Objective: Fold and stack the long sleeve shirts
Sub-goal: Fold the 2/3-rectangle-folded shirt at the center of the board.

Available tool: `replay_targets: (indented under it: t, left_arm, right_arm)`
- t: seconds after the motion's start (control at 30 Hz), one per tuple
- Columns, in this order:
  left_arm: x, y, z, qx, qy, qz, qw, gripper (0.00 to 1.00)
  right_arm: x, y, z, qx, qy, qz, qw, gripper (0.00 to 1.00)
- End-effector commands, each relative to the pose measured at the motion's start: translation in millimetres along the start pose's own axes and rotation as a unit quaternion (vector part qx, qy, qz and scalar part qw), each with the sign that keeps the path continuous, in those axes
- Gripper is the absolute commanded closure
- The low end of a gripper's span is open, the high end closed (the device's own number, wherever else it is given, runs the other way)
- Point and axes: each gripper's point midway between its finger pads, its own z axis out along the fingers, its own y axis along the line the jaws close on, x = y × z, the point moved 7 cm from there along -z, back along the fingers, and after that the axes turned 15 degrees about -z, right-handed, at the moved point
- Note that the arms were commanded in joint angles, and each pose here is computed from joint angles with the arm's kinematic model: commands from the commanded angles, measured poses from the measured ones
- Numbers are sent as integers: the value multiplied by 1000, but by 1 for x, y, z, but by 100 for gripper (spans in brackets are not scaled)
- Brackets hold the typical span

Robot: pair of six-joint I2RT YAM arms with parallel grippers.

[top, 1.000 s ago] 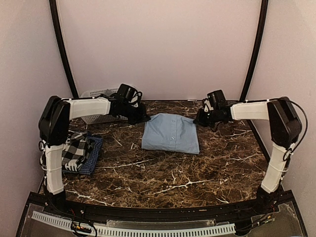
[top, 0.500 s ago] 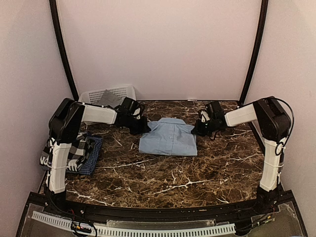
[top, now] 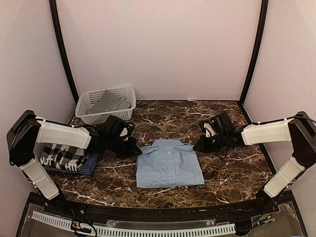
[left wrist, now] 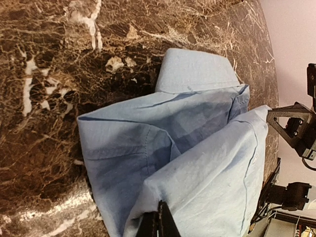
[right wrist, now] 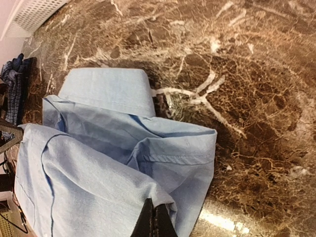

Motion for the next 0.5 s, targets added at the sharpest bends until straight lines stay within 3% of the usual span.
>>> replay_targets:
  t: [0.0,0.2,0.47]
  left_arm:
    - [-8,-10,-23,28,-44,0,999,100]
    - [-17,-20,-33,25,-71,19,997,100]
    - [-60,-18,-24,-1,-106,17,994,100]
  right_arm:
    - [-13,5,-26,19,-50,-4,999,100]
    - [-27,8,-44,40,-82,-17,996,100]
    - [-58,-13,-26,55,-96,-23,994,100]
